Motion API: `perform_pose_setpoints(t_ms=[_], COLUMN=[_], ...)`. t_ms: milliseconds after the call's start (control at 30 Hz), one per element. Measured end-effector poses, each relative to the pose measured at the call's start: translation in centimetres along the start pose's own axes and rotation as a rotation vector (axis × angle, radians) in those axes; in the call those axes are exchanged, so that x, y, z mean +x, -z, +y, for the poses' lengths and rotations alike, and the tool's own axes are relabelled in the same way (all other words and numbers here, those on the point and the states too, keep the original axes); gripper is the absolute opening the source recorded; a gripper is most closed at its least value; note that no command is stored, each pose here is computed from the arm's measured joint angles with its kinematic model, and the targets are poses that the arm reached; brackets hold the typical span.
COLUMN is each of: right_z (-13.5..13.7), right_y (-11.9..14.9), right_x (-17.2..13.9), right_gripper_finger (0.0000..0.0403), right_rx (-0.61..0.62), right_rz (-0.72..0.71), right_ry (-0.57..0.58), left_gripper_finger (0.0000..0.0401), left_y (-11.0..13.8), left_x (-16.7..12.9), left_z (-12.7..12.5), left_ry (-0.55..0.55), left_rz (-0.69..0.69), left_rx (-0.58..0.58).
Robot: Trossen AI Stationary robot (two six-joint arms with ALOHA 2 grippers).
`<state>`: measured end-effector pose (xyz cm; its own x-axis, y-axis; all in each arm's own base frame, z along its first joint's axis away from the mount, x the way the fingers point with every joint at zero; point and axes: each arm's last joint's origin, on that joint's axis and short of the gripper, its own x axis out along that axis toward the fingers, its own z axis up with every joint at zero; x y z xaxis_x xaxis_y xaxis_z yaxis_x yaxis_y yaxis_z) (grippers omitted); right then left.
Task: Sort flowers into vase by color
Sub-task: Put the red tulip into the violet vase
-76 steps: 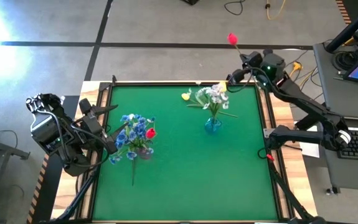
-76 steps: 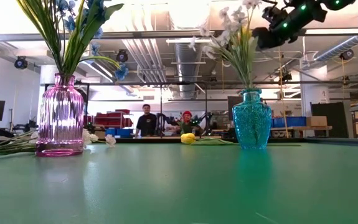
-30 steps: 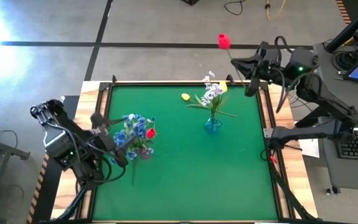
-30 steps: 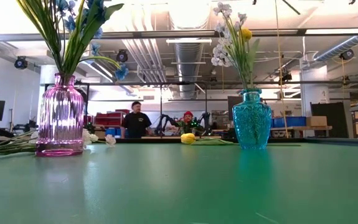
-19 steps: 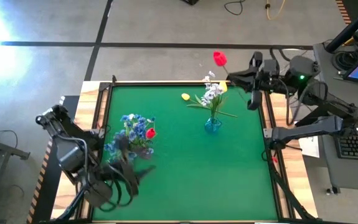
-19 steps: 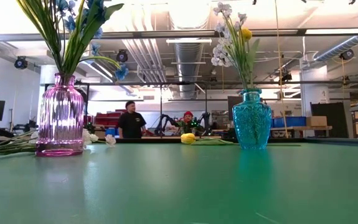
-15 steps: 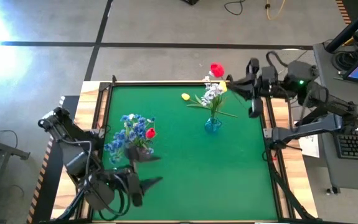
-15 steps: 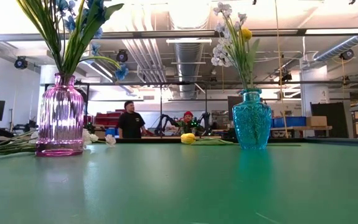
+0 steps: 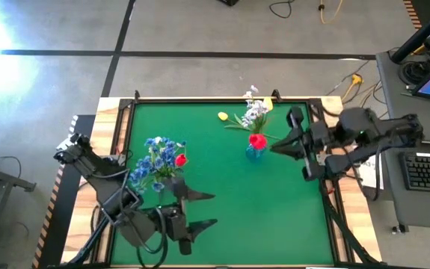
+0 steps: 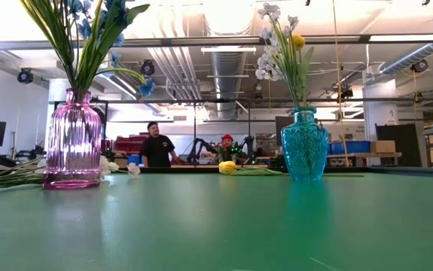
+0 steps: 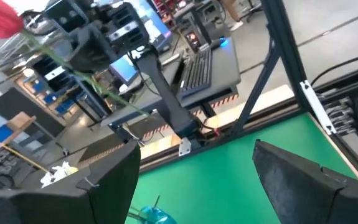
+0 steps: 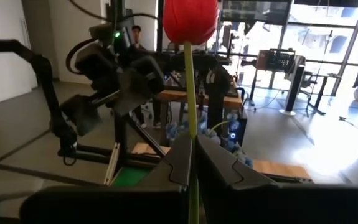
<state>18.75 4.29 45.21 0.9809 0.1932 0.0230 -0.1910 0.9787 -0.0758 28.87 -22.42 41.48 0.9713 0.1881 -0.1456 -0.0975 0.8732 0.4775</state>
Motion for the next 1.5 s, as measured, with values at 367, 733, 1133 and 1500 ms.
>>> perform_pose_setpoints(t_ms=[367, 733, 1133, 1500], right_z=[2.8, 3.6, 4.3, 5.0], right_y=[2.8, 5.5, 7.9, 7.8], right_x=[1.1, 2.2, 5.2, 9.1], right_gripper_finger=[0.0012, 0.0012, 0.0012, 0.0012], right_rx=[-0.017, -0.020, -0.093, -0.176], right_rz=[0.007, -0.052, -0.080, -0.028], right_ry=[-0.002, 0.050, 0.072, 0.113], left_gripper_finger=[0.0297, 0.0297, 0.0297, 0.0297], left_y=[2.3, 5.2, 6.8, 6.9], left_x=[3.3, 3.5, 3.5, 3.9], left_z=[-0.7, 1.1, 3.1, 3.7], left_ry=[0.160, 0.080, -0.061, -0.055], left_rz=[-0.147, -0.278, -0.413, -0.424], left_rx=[-0.034, -0.092, -0.166, -0.169])
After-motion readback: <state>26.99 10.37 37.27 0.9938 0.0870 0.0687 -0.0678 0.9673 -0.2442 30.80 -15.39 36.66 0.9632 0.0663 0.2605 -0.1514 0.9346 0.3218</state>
